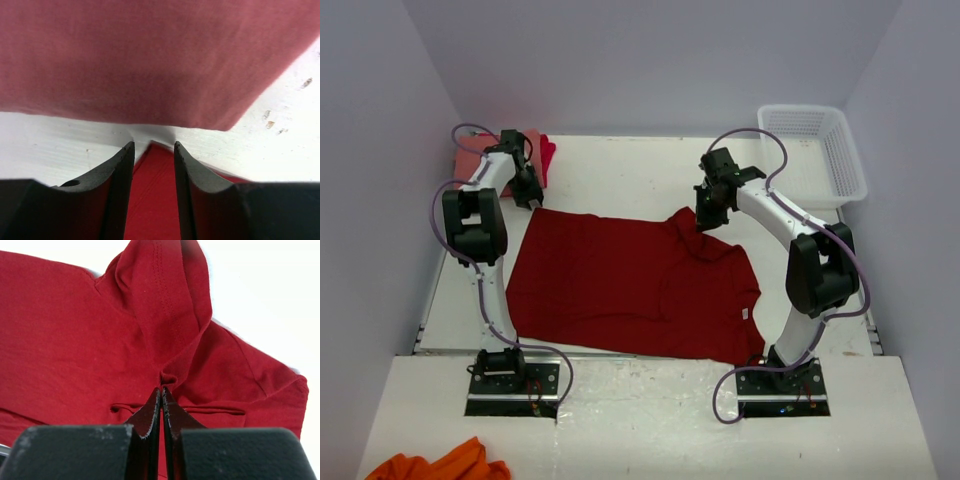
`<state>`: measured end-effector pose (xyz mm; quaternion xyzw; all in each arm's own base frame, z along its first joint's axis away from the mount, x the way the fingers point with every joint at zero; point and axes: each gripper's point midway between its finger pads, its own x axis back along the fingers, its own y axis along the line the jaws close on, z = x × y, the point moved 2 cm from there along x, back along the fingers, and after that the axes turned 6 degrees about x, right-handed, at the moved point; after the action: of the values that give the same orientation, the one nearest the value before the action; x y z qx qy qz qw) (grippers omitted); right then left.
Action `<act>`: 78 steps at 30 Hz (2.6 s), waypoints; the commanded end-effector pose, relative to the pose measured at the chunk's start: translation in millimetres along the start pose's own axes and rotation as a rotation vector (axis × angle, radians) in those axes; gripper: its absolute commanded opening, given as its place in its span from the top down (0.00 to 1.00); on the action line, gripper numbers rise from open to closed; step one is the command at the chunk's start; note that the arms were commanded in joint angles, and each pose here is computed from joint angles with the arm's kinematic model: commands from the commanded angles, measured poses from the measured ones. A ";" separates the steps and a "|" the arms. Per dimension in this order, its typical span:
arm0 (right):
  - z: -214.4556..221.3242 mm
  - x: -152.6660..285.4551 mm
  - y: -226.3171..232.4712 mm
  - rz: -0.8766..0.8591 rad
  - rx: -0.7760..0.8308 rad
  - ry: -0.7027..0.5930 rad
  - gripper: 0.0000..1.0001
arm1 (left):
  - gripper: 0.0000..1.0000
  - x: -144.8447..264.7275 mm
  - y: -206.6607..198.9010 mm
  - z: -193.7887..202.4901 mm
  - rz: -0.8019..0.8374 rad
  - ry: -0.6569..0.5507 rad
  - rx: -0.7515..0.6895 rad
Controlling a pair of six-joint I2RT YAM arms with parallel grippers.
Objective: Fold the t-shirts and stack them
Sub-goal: Grap the side of the flattened tshirt furthest away from the robot with both arms
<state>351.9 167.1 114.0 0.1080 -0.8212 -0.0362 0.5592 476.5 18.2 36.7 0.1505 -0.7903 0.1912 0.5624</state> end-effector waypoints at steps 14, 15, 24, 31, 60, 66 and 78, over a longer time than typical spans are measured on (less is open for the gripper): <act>-15.1 24.0 9.5 -0.036 -0.018 -0.071 1.00 | 0.82 -19.6 -4.5 34.2 0.078 0.110 -0.015; -15.1 23.9 9.3 -0.038 -0.020 -0.069 1.00 | 0.86 -19.8 -3.4 35.5 0.069 0.112 -0.017; -14.4 19.4 2.3 0.006 -0.027 -0.063 1.00 | 1.00 5.7 0.7 30.1 0.050 0.052 -0.009; -23.4 38.3 -4.2 0.048 -0.013 -0.105 1.00 | 1.00 58.9 1.8 15.5 0.056 -0.070 -0.006; -71.6 103.0 -54.6 0.176 -0.069 -0.234 1.00 | 1.00 175.2 20.6 -9.0 0.118 -0.331 0.058; -80.1 103.3 -46.9 0.118 -0.067 -0.237 1.00 | 0.82 132.2 13.4 4.0 0.091 -0.209 0.001; -70.6 82.4 -40.3 0.062 -0.079 -0.202 1.00 | 0.38 63.2 -1.8 28.5 0.033 -0.108 -0.037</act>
<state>389.4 107.8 205.4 0.0399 -0.8701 -0.0531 0.4884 419.1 11.3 90.2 0.1450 -0.8114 0.1923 0.5326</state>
